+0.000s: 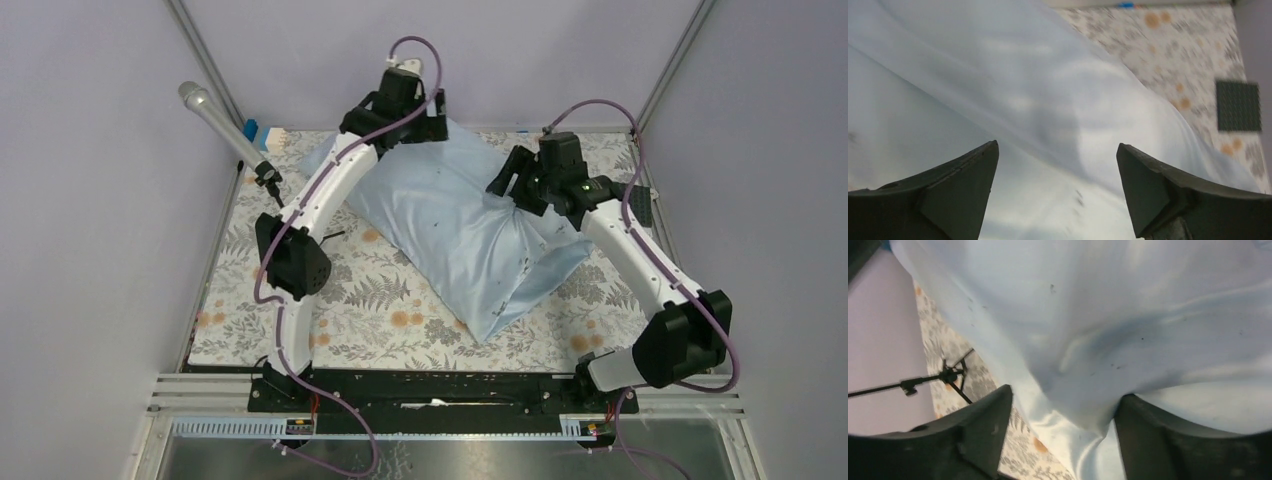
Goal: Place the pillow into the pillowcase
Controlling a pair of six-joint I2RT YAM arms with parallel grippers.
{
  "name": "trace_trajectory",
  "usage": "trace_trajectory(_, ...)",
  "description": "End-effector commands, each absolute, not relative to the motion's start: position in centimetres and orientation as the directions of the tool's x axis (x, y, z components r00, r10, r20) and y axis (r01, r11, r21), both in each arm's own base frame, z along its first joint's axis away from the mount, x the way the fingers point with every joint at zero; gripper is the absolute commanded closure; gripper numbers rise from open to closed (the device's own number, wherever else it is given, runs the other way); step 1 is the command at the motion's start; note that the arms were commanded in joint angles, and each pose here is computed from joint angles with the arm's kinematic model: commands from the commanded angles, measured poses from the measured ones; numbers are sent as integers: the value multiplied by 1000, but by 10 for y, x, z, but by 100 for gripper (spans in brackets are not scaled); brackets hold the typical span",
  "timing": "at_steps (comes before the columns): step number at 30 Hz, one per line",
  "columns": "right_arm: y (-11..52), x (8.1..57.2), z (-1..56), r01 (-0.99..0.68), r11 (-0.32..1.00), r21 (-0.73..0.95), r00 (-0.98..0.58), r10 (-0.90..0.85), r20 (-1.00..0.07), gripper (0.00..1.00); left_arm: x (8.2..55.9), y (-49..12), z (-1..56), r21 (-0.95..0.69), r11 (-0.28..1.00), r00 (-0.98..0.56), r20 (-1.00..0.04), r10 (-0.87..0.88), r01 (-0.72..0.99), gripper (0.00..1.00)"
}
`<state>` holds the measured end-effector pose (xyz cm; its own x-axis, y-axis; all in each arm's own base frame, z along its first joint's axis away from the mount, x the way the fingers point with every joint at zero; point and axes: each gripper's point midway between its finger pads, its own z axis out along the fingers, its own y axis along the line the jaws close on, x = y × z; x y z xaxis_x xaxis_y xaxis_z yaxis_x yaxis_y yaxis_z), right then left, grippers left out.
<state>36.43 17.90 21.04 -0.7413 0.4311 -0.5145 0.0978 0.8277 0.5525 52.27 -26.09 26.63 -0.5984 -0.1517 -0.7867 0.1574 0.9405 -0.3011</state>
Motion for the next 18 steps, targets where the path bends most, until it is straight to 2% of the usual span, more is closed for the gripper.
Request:
trace_trajectory(1,152,368,297,45,824,565,-533,498,-684,17,434,-327,361,-275,870,-433,-898,-81,408,3)
trace_trajectory(4,120,346,309,110,835,540,-435,529,-729,9,386,-352,357,-192,868,-395,-919,5,458,1)
trace_trajectory(10,70,290,322,192,805,561,-254,593,-764,7,315,-400,307,-30,844,-366,-909,200,536,1)
trace_trajectory(14,40,258,340,212,777,592,-105,621,-777,6,285,-430,269,108,812,-318,-885,341,573,1)
trace_trajectory(18,29,238,350,191,754,629,-41,646,-762,6,283,-446,241,330,797,-214,-847,487,506,1)
